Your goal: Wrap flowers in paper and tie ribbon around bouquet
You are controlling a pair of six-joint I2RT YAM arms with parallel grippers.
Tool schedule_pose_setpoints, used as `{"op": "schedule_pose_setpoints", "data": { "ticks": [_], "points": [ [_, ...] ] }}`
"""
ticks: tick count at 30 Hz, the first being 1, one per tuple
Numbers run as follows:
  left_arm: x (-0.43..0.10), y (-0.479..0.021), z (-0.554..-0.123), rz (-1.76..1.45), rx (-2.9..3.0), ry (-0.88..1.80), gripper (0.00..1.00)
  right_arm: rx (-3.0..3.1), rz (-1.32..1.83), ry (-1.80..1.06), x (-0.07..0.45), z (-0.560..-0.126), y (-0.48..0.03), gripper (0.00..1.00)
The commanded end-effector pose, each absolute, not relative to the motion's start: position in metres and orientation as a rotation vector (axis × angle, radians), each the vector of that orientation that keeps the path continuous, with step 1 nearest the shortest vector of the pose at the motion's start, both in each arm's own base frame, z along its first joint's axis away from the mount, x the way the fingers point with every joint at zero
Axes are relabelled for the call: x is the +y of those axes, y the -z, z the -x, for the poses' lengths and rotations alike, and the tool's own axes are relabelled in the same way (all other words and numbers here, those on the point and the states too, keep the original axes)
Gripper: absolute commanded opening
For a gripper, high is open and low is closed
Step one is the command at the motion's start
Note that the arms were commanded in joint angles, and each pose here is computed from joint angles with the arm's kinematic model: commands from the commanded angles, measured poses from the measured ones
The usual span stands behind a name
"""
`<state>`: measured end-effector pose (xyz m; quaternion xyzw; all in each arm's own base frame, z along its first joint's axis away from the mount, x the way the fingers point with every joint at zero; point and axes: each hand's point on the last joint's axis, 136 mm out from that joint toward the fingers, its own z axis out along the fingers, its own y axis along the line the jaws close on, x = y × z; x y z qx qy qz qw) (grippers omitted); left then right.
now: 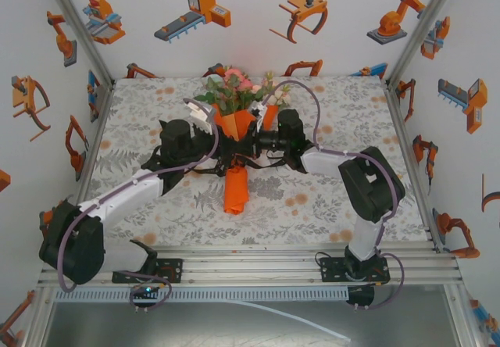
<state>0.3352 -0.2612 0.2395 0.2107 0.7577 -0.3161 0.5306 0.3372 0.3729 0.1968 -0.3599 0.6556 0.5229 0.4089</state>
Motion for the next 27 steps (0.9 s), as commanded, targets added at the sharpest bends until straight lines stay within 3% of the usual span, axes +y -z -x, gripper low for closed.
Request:
{"op": "schedule_pose_setpoints", "data": {
  "ticks": [1, 6, 14, 27],
  "points": [
    [-0.227, -0.246, -0.348, -0.371, 1.869, 0.646, 0.52, 1.55, 0.91, -1.271, 0.368, -0.334, -0.218, 0.0],
    [-0.175, -0.189, -0.372, -0.142, 2.129, 0.496, 0.48, 1.565, 0.909, -1.272, 0.365, -0.331, -0.212, 0.0],
    [-0.196, -0.117, -0.363, -0.337, 2.346, 0.554, 0.46, 1.562, 0.915, -1.28, 0.366, -0.33, -0.213, 0.0],
    [-0.231, -0.071, -0.366, -0.441, 2.448, 0.728, 0.47, 1.565, 0.91, -1.285, 0.366, -0.33, -0.213, 0.0]
  ]
}}
